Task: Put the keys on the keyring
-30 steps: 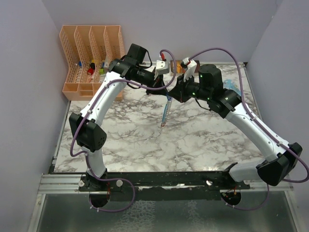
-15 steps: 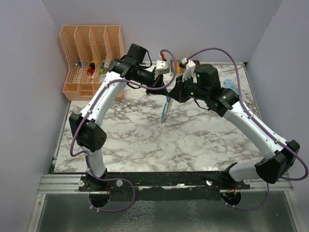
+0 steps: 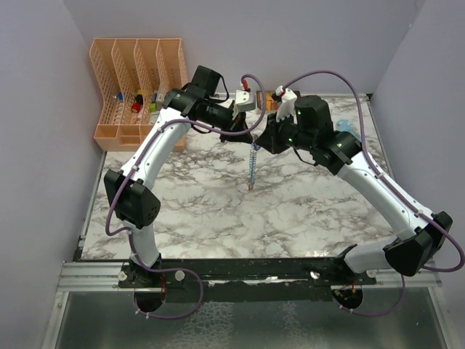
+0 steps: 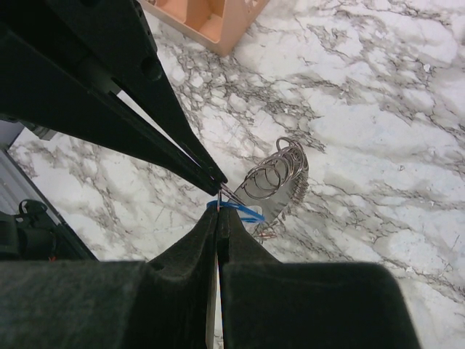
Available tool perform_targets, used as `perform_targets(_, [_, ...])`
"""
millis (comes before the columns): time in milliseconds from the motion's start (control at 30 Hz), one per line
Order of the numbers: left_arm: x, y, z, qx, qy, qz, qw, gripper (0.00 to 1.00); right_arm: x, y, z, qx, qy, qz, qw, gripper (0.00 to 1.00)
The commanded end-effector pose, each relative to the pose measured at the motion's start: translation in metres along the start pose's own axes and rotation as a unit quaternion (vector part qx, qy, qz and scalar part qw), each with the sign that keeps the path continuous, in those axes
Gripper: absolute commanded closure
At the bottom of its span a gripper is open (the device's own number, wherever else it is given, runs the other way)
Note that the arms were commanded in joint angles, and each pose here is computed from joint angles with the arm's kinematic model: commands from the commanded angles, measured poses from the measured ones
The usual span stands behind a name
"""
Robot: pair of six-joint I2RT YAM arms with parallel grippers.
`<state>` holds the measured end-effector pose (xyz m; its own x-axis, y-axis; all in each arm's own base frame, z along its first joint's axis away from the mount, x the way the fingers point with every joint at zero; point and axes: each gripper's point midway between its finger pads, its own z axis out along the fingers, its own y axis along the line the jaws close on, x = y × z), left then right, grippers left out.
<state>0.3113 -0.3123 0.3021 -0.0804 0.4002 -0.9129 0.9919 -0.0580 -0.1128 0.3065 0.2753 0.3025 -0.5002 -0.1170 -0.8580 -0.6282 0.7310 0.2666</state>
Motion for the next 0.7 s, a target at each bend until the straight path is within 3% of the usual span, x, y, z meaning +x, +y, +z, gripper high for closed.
perform_targets(0, [-0.020, -0.008, -0.008, -0.007, -0.016, 0.028, 0.999, 1.00, -0.022, 0.005, -0.010, 0.006, -0.027, 0.001, 1.000, 0.99])
perform_targets(667, [-0.021, -0.006, -0.010, -0.018, -0.010, 0.031, 0.999, 1.00, -0.004, 0.002, -0.010, 0.015, 0.013, -0.002, 1.000, 0.99])
